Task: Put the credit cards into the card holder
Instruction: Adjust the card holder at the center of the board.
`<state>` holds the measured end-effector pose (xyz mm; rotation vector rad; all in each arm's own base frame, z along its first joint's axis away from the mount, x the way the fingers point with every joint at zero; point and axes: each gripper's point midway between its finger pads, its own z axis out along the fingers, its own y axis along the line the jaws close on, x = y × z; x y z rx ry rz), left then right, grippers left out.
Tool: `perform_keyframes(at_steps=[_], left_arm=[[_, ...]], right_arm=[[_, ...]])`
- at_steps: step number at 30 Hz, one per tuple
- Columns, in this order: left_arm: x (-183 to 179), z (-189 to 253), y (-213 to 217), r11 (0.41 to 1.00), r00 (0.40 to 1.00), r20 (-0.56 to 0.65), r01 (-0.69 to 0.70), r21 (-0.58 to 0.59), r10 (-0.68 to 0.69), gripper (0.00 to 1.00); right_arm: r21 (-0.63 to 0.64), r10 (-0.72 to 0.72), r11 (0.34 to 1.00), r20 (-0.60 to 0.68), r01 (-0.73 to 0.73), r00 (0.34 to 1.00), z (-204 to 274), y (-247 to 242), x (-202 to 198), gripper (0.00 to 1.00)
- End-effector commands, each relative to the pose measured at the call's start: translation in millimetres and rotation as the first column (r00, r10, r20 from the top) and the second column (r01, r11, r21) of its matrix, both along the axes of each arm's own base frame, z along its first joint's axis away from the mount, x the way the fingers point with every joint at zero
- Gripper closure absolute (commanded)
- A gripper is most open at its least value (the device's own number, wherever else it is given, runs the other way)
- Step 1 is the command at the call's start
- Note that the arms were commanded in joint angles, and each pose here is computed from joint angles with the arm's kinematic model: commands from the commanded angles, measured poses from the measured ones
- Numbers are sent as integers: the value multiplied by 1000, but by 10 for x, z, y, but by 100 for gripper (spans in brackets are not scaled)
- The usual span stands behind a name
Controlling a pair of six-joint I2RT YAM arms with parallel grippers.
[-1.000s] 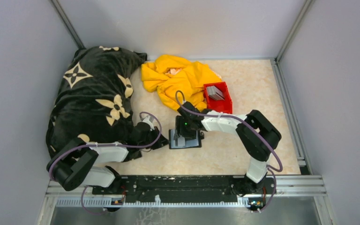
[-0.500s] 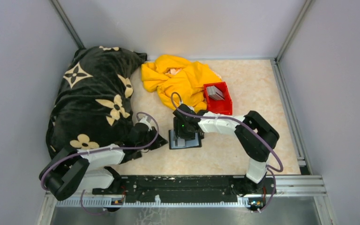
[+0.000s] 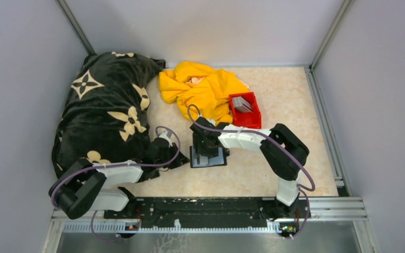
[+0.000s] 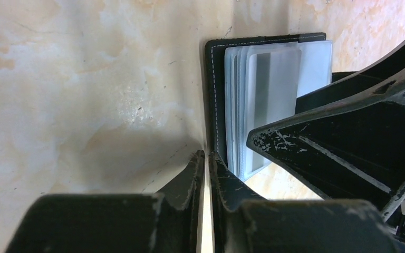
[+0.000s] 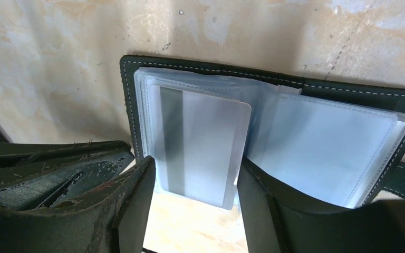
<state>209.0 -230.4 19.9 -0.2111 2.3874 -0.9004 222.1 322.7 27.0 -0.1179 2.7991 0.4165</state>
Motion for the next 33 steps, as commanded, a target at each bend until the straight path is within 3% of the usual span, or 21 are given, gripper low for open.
perform_keyframes(at_steps=[1,4,6,8,14,21,27,33], left_arm=[[-3,-13,-55,1000,1000,-3,29,1,-29,87],[-9,-31,-69,999,999,-7,38,0,-38,87],[-13,-34,-85,999,999,-7,45,-7,-45,88],[-23,-50,-95,999,999,-10,52,-11,-52,88],[-43,-58,-95,998,998,-10,57,-18,-57,88],[-62,-57,-49,999,999,-3,42,-18,-42,88],[-100,-93,-17,999,999,-20,27,-23,-27,88],[-105,-74,-1,1000,1000,-16,21,-23,-21,88]], right_arm=[[-184,5,983,-17,-8,1000,-300,-285,-30,41],[-209,11,978,-21,-15,1000,-319,-255,-35,40],[-227,16,974,-23,-21,1000,-338,-233,-44,13],[-240,23,970,-24,-29,999,-351,-200,-51,11],[-278,11,960,-31,-20,999,-451,-211,-78,17],[-329,3,944,-17,-9,1000,-532,-309,-92,48],[-374,18,927,17,-11,1000,-471,-290,-75,49],[-412,14,911,53,9,998,-386,-339,-63,35]])
